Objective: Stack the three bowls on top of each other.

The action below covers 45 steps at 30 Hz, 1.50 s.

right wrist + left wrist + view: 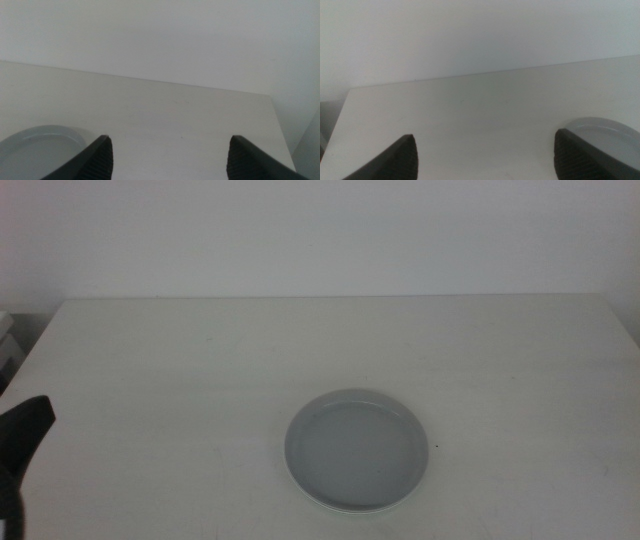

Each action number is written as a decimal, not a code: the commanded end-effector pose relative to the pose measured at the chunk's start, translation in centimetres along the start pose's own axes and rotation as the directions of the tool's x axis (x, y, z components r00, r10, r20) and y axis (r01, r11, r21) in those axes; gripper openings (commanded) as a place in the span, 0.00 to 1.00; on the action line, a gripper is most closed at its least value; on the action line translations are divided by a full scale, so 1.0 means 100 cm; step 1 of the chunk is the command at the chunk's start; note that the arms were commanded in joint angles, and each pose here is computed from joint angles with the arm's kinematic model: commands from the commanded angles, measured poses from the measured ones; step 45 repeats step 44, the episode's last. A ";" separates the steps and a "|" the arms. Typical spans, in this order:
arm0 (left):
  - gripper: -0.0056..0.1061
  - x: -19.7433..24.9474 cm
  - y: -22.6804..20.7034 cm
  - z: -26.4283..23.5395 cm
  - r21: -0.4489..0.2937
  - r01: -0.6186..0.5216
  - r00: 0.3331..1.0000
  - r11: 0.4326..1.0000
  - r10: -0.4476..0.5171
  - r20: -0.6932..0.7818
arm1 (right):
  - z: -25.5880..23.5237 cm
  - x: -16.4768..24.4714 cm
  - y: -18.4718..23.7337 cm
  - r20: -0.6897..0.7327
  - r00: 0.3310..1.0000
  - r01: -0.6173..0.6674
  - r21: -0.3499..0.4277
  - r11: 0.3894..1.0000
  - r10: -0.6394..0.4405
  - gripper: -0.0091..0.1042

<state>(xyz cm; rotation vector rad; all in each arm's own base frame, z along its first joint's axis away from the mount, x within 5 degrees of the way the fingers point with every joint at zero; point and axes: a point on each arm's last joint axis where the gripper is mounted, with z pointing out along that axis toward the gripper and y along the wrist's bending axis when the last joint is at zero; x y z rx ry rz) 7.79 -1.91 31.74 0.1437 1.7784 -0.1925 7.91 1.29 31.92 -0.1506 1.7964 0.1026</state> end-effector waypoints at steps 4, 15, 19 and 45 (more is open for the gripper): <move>0.98 0.003 0.002 -0.003 -0.029 0.033 0.996 0.999 -0.031 0.086 | -0.006 -0.014 -0.002 0.104 0.994 0.016 0.022 1.000 -0.018 0.59; 0.98 0.088 0.011 -0.003 -0.115 0.041 0.987 0.993 -0.022 0.157 | -0.012 0.058 -0.001 0.107 0.994 0.000 0.057 0.998 -0.007 0.59; 0.98 0.108 0.011 -0.002 -0.115 0.041 0.988 0.992 -0.023 0.154 | -0.008 0.097 -0.002 0.082 0.997 -0.009 0.093 0.996 0.002 0.59; 0.98 0.131 0.012 0.002 -0.116 0.039 0.993 0.993 -0.025 0.113 | 0.005 0.143 -0.003 0.008 1.000 -0.020 0.105 0.994 0.019 0.59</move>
